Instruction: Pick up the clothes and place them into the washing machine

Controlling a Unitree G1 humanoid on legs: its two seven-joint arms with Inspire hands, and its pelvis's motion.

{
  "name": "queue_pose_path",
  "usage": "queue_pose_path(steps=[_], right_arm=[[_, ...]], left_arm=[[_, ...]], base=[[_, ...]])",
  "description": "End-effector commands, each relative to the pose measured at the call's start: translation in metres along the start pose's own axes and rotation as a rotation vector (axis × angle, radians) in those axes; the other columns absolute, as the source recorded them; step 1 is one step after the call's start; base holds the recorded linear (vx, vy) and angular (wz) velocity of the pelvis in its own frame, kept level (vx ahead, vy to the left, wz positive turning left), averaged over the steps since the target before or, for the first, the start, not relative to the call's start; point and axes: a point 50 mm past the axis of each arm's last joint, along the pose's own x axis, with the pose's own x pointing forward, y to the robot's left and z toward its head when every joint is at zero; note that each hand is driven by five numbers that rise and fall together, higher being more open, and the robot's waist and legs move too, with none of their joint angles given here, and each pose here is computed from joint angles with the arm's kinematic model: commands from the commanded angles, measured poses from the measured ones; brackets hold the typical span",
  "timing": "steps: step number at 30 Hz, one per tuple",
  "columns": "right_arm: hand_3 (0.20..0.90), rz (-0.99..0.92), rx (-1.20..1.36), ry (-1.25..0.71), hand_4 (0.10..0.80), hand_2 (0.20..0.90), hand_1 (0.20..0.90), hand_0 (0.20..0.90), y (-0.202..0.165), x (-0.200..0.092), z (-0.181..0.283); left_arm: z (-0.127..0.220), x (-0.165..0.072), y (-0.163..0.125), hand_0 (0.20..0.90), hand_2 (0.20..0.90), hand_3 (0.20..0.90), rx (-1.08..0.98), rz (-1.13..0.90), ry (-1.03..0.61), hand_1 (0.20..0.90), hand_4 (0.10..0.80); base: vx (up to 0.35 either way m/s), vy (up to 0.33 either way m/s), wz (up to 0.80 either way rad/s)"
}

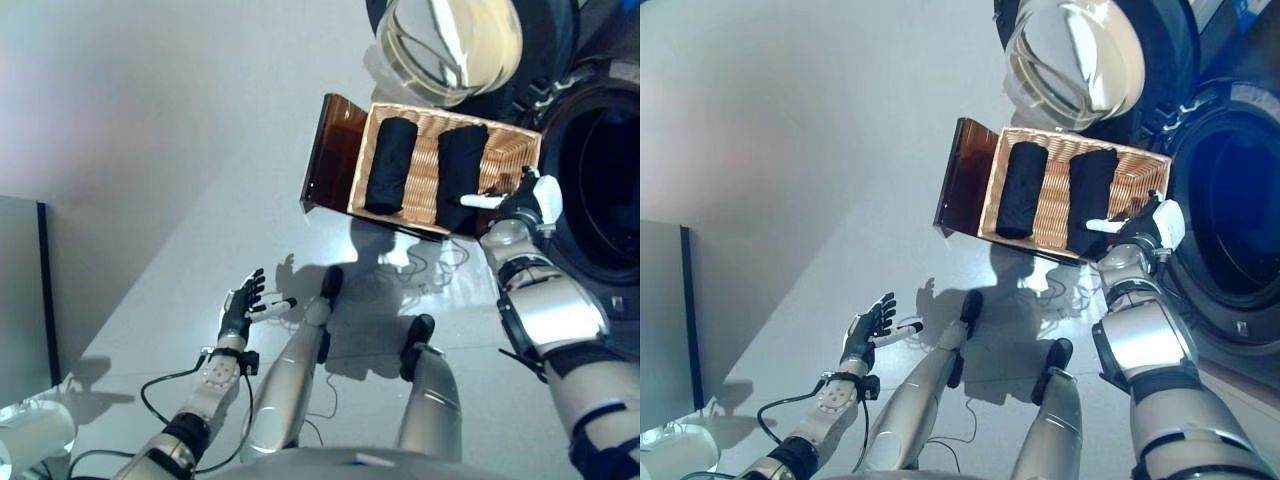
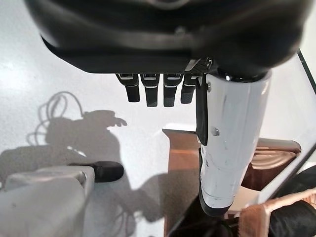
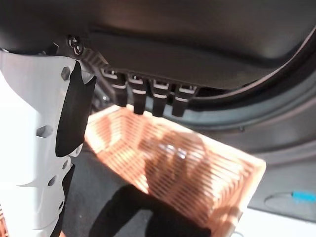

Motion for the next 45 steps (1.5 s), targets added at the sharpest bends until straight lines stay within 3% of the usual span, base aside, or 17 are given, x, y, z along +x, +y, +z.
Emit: queue_pose_path(steps=[1,8,17,18,19,45], right_arm=[[0.900,-0.209,0.063,-0.109,0.800,0.900,0.900,0.900,-0.061,0.022,0.035],[0.900,-0.251,0.073,-0.112,0.800,0.900,0.900,0.900,-0.074,0.026,0.039],[0.900,-0.396,0.078,-0.096,0.800,0.900,0.900,0.900,-0.126,0.035,0.039],[0.776,-0.409,0.074,-0.092,0.712,0.776,0.776,0.776,-0.131,0.036,0.038],[0.200,-0.425,0.070,-0.091,0.300,0.200,0.200,0.200,-0.136,0.036,0.038],[0.200,-0.439,0.042,-0.114,0.300,0.200,0.200,0.200,-0.129,0.034,0.055]], left_arm=[[0.025,0.001,0.011,0.900,0.900,0.900,-0.024,0.035,-0.148,0.900,0.800],[0.037,0.000,0.009,0.900,0.900,0.900,-0.047,0.027,-0.207,0.900,0.800],[0.076,-0.007,0.007,0.900,0.900,0.900,-0.100,-0.015,-0.389,0.900,0.800],[0.077,-0.007,0.007,0.900,0.900,0.900,-0.098,-0.017,-0.395,0.900,0.800],[0.077,-0.008,0.007,0.900,0.900,0.900,-0.097,-0.017,-0.396,0.900,0.800],[0.067,-0.011,0.021,0.900,0.900,0.900,-0.077,0.026,-0.360,0.900,0.800]], base=[[0.016,0.039,0.12],[0.033,0.010,0.13],[0.053,-0.004,0.23],[0.027,0.017,0.21],[0.028,0.017,0.23],[0.000,0.005,0.02]])
